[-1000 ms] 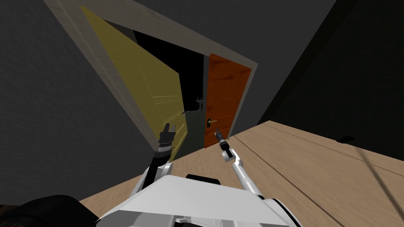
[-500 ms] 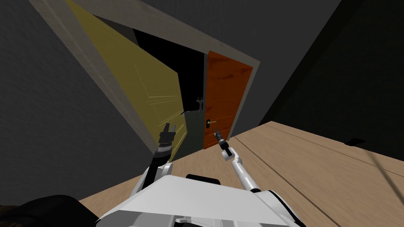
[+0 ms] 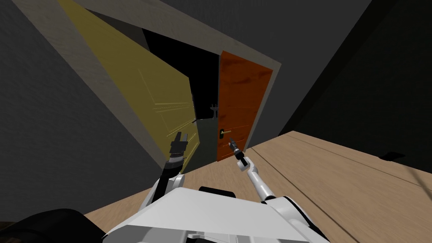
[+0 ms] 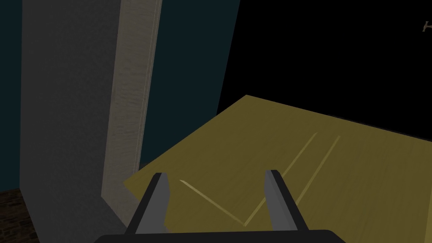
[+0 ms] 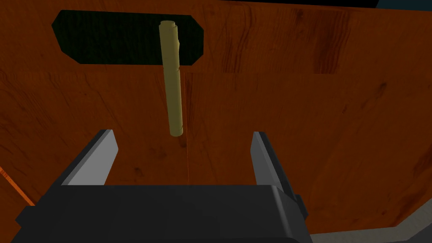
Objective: Push the door open
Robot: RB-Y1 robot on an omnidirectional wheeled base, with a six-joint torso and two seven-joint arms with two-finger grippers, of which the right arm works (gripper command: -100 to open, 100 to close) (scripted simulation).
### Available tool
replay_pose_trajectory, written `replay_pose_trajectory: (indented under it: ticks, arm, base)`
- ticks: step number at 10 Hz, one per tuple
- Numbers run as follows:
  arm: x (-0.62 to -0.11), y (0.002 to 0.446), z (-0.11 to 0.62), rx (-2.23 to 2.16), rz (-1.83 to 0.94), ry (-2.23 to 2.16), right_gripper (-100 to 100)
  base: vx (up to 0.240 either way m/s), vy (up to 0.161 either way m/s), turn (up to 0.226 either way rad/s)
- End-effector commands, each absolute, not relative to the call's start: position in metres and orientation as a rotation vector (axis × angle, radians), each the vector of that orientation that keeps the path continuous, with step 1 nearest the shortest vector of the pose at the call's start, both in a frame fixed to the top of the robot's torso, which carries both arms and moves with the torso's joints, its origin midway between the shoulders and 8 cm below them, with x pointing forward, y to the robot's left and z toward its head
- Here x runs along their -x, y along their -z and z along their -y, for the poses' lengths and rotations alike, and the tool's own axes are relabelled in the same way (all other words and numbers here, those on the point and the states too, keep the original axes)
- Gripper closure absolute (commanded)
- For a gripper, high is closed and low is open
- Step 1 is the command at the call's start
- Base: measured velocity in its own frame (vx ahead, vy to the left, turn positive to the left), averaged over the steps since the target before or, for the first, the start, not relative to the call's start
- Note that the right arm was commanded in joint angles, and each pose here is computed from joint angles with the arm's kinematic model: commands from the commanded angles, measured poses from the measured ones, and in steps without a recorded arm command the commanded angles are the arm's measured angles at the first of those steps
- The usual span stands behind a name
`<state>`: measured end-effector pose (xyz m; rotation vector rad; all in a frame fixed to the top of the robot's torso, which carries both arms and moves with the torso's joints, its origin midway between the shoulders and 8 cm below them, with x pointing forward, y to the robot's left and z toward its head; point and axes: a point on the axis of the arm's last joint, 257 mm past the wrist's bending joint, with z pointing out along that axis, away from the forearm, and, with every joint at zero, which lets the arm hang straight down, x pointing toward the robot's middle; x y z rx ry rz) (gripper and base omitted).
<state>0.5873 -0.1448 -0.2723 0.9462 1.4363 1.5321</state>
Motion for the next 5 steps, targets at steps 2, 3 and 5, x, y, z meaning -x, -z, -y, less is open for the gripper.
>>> replay_pose_trajectory:
  ticks: [2, 3, 5]
  arm:
    - [-0.591, 0.279, 0.144, -0.958, -1.462, -1.526, -100]
    - [-0.592, 0.282, 0.144, -0.961, -1.47, -1.524, -100]
    - [-0.595, 0.287, 0.144, -0.97, -1.489, -1.518, -100]
  base:
    - [0.082, -0.052, 0.022]
    - [0.066, -0.045, 0.023]
    - [0.075, -0.05, 0.024]
